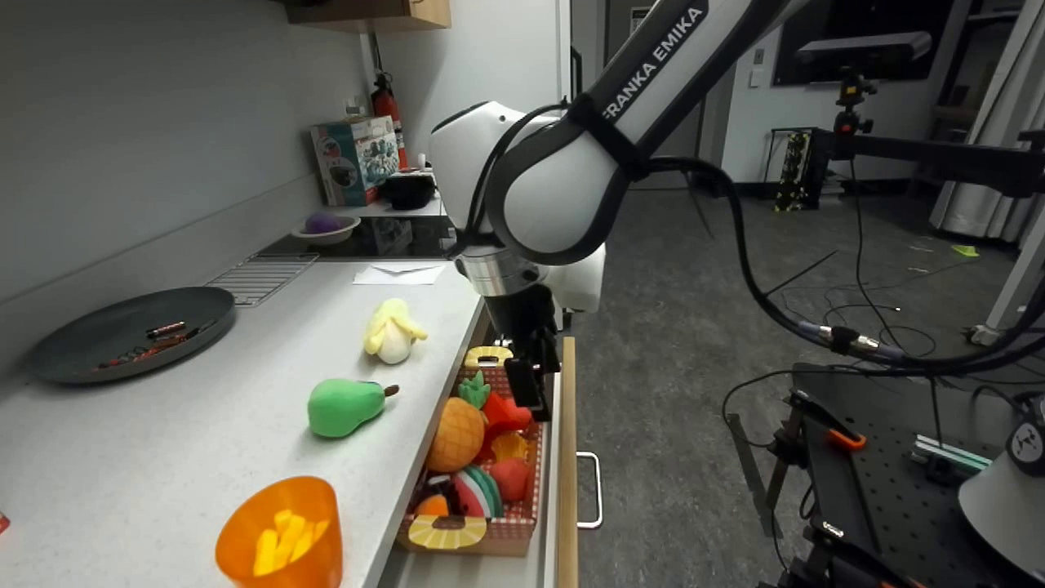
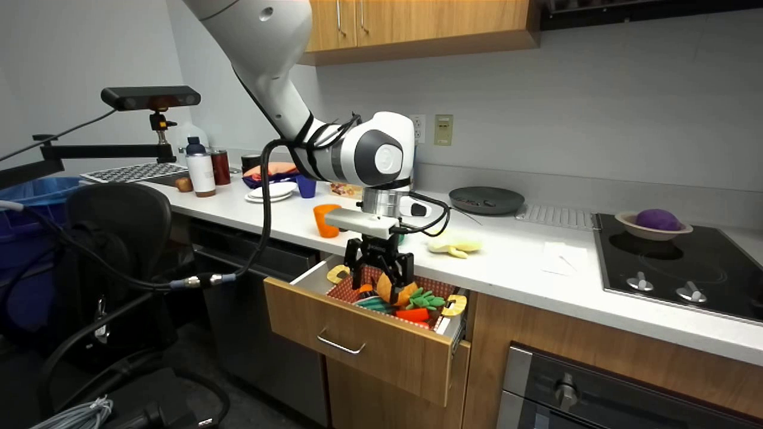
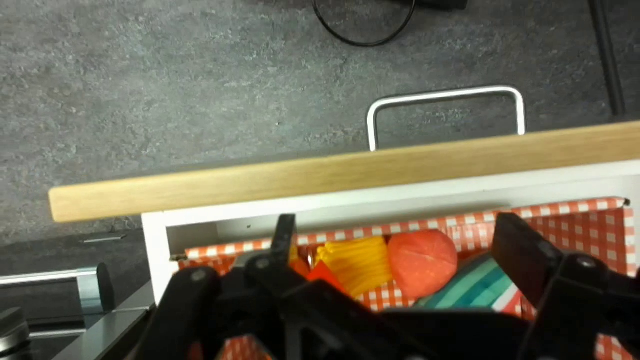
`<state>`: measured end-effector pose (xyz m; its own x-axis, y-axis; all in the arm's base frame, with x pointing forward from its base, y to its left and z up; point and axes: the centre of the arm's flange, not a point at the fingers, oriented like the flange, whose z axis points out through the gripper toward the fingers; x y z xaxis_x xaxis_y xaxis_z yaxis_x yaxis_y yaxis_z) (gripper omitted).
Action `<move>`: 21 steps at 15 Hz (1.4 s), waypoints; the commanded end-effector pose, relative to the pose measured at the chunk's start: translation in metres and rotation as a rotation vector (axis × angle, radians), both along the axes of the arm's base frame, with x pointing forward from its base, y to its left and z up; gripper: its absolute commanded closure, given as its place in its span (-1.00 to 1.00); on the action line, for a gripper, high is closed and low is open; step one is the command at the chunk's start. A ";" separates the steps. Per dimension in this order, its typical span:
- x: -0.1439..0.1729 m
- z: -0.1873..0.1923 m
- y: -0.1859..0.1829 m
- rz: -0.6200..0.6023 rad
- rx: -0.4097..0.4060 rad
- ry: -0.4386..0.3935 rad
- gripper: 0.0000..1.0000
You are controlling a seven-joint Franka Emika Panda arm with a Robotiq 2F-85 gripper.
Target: Put the plush toy inside the drawer then close it
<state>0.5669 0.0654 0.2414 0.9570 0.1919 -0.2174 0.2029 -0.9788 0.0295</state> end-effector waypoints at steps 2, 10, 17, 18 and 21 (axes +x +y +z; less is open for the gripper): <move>-0.032 -0.005 -0.008 0.035 -0.013 0.085 -1.00; -0.034 -0.043 -0.014 0.073 0.018 0.106 -1.00; -0.007 -0.053 -0.011 0.155 0.061 0.042 -1.00; -0.002 -0.054 -0.010 0.162 0.065 0.036 -1.00; 0.019 -0.058 -0.003 0.174 0.076 0.003 -1.00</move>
<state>0.5515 0.0573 0.1967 0.9087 0.3311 -0.2541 0.3371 -0.9412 -0.0209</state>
